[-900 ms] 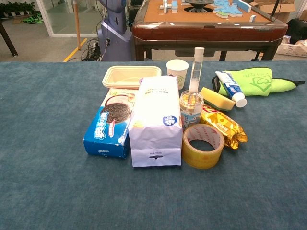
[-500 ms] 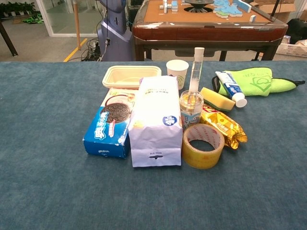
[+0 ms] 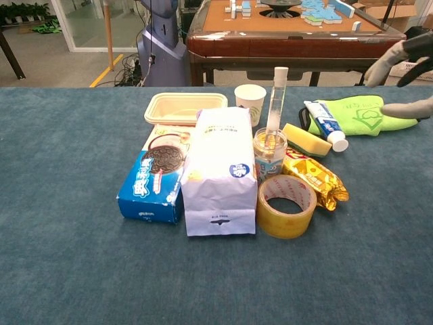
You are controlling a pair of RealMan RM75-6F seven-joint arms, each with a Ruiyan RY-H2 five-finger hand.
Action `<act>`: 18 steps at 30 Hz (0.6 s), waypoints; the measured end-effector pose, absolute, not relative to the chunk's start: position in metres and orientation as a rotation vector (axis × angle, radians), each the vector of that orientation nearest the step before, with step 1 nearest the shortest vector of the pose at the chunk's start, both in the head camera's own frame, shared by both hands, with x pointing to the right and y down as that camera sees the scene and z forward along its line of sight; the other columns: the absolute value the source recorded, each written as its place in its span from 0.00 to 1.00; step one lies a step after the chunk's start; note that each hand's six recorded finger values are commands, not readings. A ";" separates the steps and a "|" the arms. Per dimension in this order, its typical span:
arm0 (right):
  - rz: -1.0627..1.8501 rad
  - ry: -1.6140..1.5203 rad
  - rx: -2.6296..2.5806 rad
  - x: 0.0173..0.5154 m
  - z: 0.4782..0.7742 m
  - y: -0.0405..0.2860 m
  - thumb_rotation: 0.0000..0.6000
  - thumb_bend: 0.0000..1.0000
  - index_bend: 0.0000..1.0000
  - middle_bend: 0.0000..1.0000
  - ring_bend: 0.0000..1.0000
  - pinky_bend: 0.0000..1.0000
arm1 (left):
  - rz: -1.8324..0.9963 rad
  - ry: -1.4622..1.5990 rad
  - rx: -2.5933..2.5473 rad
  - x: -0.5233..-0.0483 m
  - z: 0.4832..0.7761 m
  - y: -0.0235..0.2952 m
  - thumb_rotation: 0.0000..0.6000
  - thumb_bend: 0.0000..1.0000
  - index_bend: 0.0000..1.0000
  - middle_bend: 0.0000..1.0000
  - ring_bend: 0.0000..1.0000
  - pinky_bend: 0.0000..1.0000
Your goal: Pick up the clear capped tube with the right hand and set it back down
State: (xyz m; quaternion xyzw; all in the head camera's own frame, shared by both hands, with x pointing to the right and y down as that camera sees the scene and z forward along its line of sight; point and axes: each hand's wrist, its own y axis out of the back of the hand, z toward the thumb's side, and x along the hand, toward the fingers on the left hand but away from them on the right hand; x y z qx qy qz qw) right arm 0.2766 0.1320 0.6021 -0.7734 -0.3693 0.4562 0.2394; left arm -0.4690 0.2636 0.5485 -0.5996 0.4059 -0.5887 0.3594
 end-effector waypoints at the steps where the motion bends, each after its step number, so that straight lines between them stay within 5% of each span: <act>1: 1.249 -1.005 -2.127 0.271 0.606 0.130 1.00 0.31 0.41 0.26 0.12 0.22 | -1.519 1.046 -1.545 -0.469 0.548 0.264 1.00 0.19 0.11 0.07 0.08 0.01; 18: 1.307 -0.928 -2.215 0.208 0.663 0.102 1.00 0.31 0.41 0.26 0.12 0.22 | -1.532 1.044 -1.537 -0.473 0.548 0.265 1.00 0.19 0.11 0.07 0.08 0.01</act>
